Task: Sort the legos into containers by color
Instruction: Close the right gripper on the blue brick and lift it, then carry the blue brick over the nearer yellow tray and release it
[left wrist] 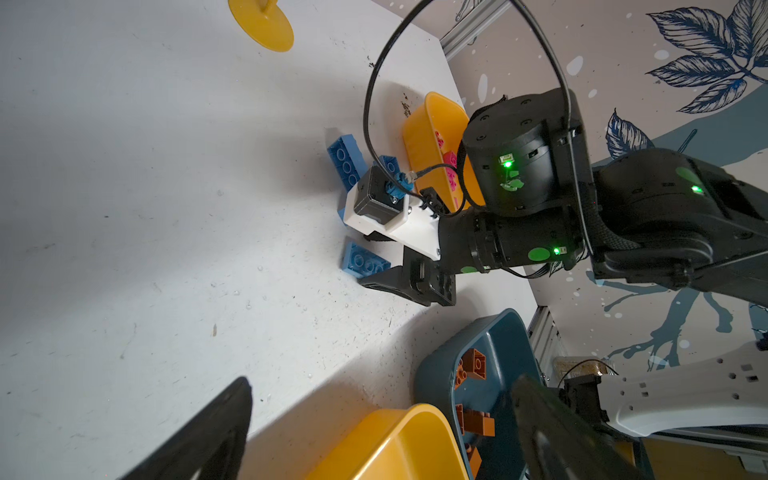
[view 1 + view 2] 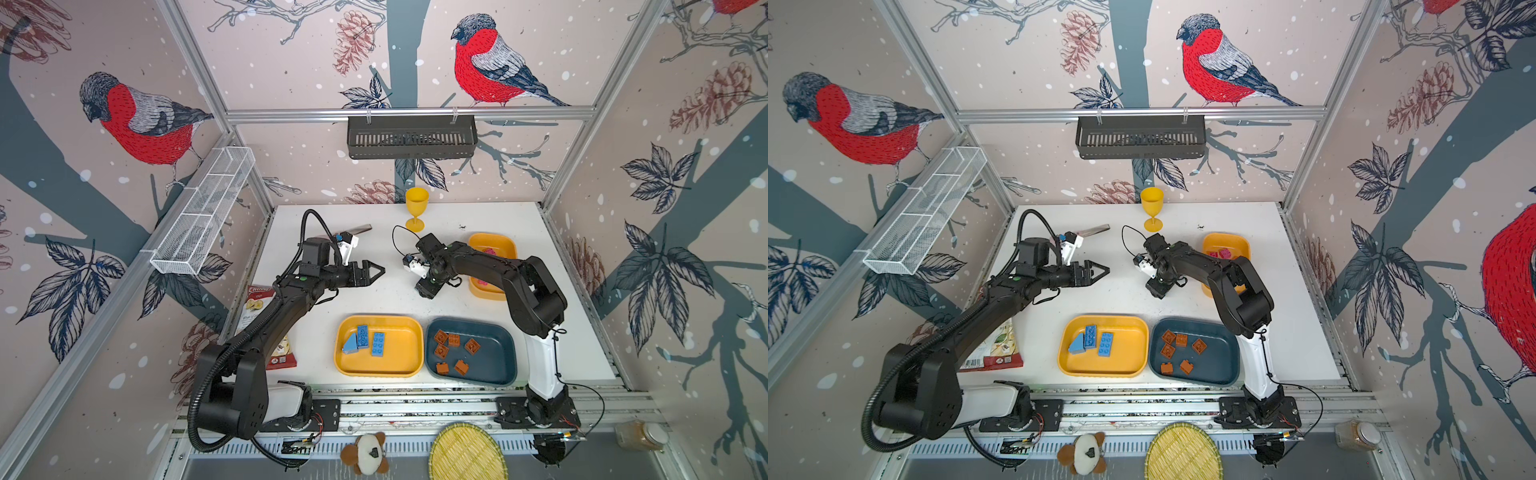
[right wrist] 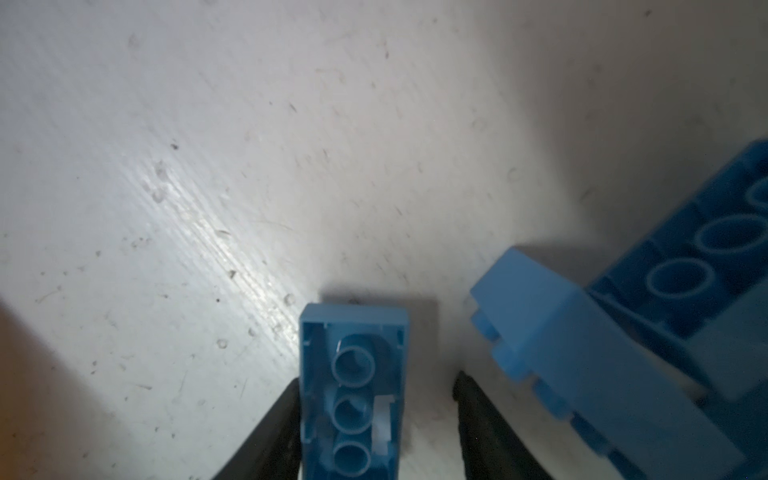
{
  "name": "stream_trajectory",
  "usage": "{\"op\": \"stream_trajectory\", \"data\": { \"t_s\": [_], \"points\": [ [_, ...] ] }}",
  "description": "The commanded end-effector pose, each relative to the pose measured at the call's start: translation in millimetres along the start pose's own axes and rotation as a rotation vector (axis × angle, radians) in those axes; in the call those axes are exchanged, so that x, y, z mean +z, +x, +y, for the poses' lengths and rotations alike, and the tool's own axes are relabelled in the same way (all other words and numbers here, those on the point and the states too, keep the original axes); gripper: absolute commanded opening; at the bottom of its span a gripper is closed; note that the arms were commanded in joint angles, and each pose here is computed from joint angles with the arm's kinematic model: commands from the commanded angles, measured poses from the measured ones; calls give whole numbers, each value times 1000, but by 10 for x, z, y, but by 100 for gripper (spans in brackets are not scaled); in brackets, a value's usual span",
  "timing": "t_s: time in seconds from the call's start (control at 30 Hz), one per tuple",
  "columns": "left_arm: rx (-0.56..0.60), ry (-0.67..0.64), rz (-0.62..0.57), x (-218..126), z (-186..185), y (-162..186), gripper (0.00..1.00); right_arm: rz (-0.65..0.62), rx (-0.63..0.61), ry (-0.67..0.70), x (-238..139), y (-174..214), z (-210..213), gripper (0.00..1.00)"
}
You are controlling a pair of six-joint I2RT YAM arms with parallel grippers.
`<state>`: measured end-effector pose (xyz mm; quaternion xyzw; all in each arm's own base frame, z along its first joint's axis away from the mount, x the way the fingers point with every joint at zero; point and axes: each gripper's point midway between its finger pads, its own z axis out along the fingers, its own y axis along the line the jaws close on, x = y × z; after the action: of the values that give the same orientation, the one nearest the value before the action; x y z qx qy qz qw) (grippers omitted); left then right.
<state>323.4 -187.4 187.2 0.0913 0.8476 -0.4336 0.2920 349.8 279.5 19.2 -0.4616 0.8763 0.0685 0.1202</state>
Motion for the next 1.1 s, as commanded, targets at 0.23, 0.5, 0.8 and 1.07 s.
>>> {"op": "stream_trajectory", "data": {
  "t_s": [0.23,0.5,0.8,1.07],
  "points": [
    [22,19,-5,3,-29,-49,97,19,0,4,-19,17,89,34],
    [32,2,12,-62,-64,-10,97,-157,-98,-80,-718,-321,615,31],
    [-22,-78,60,-258,66,198,97,-230,-245,-237,-1086,-69,1642,31],
    [-74,-129,50,-353,191,308,97,-227,-293,-322,-1007,127,2261,31]
  ]
}}
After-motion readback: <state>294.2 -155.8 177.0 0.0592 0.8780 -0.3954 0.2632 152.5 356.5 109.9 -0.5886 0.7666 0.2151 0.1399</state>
